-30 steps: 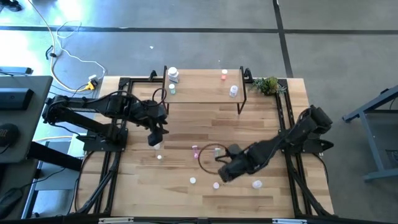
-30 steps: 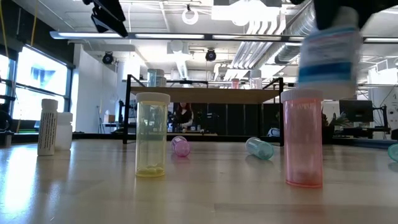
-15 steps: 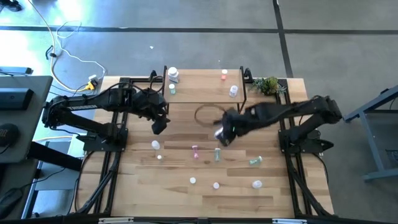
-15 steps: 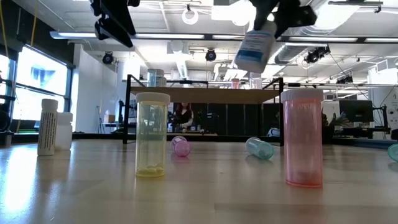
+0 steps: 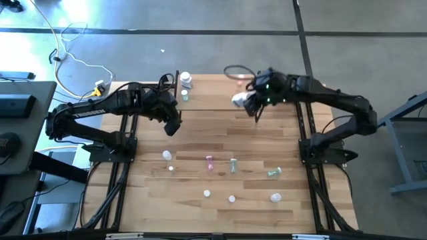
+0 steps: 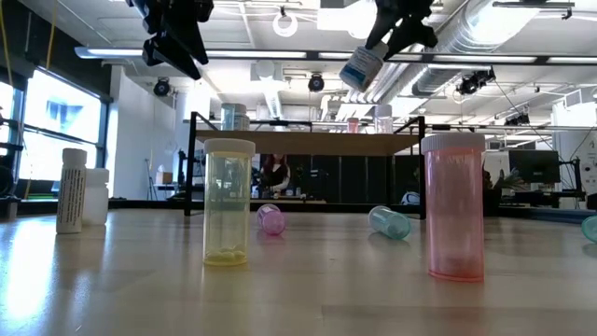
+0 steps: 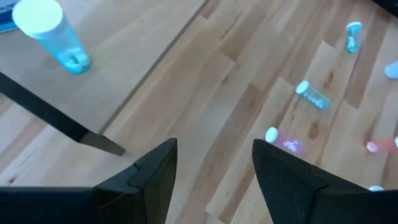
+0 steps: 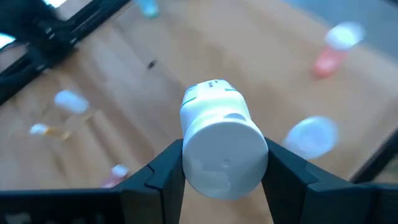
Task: Pick and place medicine bottles onto shelf by color
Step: Put the white medicine bottle on the shelf
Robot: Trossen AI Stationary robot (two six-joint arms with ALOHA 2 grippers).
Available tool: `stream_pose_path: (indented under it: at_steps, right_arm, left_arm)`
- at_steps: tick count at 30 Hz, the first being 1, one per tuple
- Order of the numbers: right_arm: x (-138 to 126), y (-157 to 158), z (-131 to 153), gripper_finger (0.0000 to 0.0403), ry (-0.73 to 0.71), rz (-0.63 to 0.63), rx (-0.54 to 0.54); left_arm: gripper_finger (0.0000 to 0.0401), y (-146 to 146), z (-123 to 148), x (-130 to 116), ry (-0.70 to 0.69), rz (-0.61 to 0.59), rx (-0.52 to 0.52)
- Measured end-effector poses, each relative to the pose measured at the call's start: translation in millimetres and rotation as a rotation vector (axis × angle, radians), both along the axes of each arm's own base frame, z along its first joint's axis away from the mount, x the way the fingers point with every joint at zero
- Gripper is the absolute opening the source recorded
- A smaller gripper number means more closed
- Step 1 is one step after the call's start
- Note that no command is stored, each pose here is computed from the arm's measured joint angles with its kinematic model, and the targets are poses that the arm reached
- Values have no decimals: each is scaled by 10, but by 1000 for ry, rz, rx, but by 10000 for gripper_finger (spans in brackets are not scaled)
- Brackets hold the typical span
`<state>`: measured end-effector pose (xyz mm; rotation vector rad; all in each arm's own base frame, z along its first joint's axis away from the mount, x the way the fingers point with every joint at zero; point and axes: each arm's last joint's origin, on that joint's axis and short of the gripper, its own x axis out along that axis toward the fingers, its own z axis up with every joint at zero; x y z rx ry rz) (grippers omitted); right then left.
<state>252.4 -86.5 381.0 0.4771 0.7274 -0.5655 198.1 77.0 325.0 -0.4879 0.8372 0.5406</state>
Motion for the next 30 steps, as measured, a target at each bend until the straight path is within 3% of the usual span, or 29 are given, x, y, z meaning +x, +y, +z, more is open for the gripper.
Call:
stream_pose_path:
  at_steps: [9, 19, 30]
  right_arm:
    - [-193, -516, 50, 155, -18, -6, -97]
    - [-392, -825, 204, 155, 45, 10, -221]
    - [-380, -1087, 317, 155, 260, 86, -230]
  left_arm:
    - [197, 85, -2, -33, 1, 43, 0]
    - [197, 108, -1, -44, -3, 67, -9]
    - [197, 107, -1, -43, -5, 73, -13]
